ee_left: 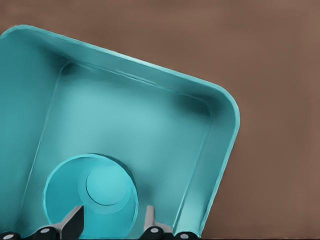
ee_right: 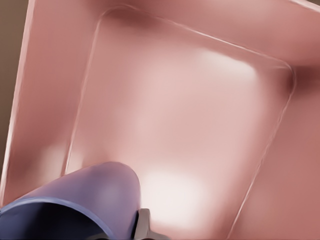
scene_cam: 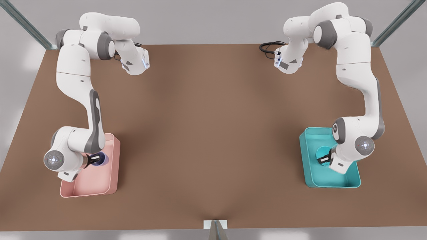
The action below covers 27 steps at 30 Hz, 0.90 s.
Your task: Put the bowls and cups in different boxes
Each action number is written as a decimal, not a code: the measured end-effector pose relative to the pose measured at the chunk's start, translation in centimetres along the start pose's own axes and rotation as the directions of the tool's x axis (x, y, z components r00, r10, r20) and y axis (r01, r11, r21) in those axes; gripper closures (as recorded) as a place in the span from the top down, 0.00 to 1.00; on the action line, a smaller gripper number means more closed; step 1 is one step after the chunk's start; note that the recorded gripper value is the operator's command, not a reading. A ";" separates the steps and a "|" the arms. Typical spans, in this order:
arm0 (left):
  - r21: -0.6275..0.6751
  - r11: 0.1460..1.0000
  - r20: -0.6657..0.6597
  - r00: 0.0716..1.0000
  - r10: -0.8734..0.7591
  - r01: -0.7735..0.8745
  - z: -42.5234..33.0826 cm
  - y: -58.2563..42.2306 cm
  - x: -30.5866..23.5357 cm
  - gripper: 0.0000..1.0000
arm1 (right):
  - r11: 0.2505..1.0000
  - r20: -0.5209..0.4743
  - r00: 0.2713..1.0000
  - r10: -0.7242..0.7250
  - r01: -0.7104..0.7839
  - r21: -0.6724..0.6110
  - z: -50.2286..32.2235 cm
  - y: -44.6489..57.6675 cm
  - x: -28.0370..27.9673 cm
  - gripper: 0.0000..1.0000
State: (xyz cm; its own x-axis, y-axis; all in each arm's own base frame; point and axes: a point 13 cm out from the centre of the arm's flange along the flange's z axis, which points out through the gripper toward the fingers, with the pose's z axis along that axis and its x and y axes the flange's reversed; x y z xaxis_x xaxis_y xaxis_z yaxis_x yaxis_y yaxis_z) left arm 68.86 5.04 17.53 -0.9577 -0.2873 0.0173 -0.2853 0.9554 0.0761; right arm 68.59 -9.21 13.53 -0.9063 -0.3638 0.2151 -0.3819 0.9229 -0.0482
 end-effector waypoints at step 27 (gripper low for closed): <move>0.042 0.977 -0.185 0.960 0.212 -0.208 -22.0 -0.1 11.3 1.00 | 0.997 0.082 0.994 0.072 -0.070 -0.031 -29.0 3.9 14.4 1.00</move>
State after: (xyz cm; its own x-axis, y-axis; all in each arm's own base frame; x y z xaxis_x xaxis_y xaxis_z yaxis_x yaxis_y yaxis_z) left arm 58.85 0.22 39.61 -0.9724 -0.0855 0.2171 -0.0812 0.9963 0.0289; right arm 59.28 -7.20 44.73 -0.9433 -0.3052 0.1304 -0.3118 0.9496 -0.0328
